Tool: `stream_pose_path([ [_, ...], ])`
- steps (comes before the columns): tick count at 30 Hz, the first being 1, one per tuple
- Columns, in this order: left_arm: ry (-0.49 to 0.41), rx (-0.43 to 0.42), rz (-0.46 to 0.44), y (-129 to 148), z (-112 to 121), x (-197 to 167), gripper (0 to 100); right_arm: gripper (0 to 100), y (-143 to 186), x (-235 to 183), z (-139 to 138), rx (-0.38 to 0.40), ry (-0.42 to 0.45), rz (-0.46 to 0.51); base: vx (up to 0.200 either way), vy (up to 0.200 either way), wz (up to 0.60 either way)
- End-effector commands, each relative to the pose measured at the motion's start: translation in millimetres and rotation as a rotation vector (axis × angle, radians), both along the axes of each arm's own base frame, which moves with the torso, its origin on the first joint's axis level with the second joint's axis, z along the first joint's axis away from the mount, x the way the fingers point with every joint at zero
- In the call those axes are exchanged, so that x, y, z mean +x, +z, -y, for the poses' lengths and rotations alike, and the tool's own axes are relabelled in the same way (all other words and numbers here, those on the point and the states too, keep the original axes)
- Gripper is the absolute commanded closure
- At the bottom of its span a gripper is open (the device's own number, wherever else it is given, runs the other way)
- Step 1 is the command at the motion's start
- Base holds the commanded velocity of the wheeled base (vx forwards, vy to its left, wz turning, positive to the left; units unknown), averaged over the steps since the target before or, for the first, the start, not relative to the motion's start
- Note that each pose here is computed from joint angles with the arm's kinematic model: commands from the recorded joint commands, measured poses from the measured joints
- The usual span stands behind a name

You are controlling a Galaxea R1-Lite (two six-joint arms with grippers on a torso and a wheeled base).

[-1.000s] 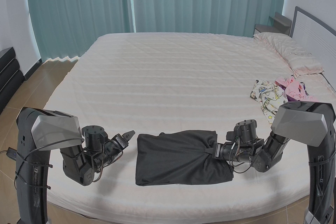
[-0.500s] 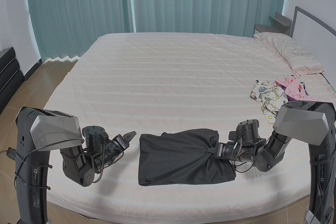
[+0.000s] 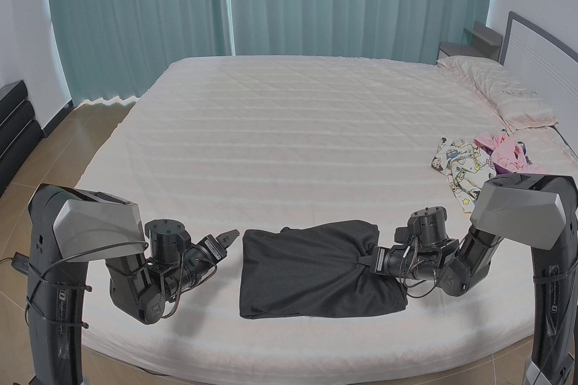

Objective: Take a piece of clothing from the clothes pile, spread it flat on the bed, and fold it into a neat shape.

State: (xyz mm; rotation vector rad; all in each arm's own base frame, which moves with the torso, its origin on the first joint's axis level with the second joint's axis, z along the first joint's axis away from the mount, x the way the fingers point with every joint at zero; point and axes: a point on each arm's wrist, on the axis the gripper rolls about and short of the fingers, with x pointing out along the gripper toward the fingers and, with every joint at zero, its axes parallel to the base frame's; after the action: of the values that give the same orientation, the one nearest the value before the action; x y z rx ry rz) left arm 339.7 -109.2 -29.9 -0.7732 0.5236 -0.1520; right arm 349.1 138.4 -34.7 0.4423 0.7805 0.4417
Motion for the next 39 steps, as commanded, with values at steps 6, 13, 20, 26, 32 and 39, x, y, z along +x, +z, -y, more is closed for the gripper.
stream_pose_path([
  [6,-0.004,0.002,0.0,1,1,-2,0,100,0,-1,1,-0.001,-0.002,-0.003,0.0,-0.2,0.0],
  [13,-0.006,0.001,0.011,3,1,-5,0,100,0,-3,3,0.0,-0.005,-0.002,0.0,-0.2,0.0],
  [20,-0.008,-0.002,0.02,4,1,-7,0,100,0,-8,7,-0.001,-0.009,-0.003,0.0,-0.2,0.0],
  [26,-0.019,-0.001,0.018,4,4,-8,0,100,0,-11,16,-0.005,-0.03,-0.018,0.0,-0.2,0.0],
  [32,-0.029,0.0,0.015,3,8,-10,0,100,0,-15,23,-0.002,-0.045,-0.006,0.0,-0.2,0.0],
  [39,-0.031,0.0,0.011,2,7,-11,0,100,-1,-17,26,0.001,-0.056,-0.014,0.0,-0.2,0.0],
])
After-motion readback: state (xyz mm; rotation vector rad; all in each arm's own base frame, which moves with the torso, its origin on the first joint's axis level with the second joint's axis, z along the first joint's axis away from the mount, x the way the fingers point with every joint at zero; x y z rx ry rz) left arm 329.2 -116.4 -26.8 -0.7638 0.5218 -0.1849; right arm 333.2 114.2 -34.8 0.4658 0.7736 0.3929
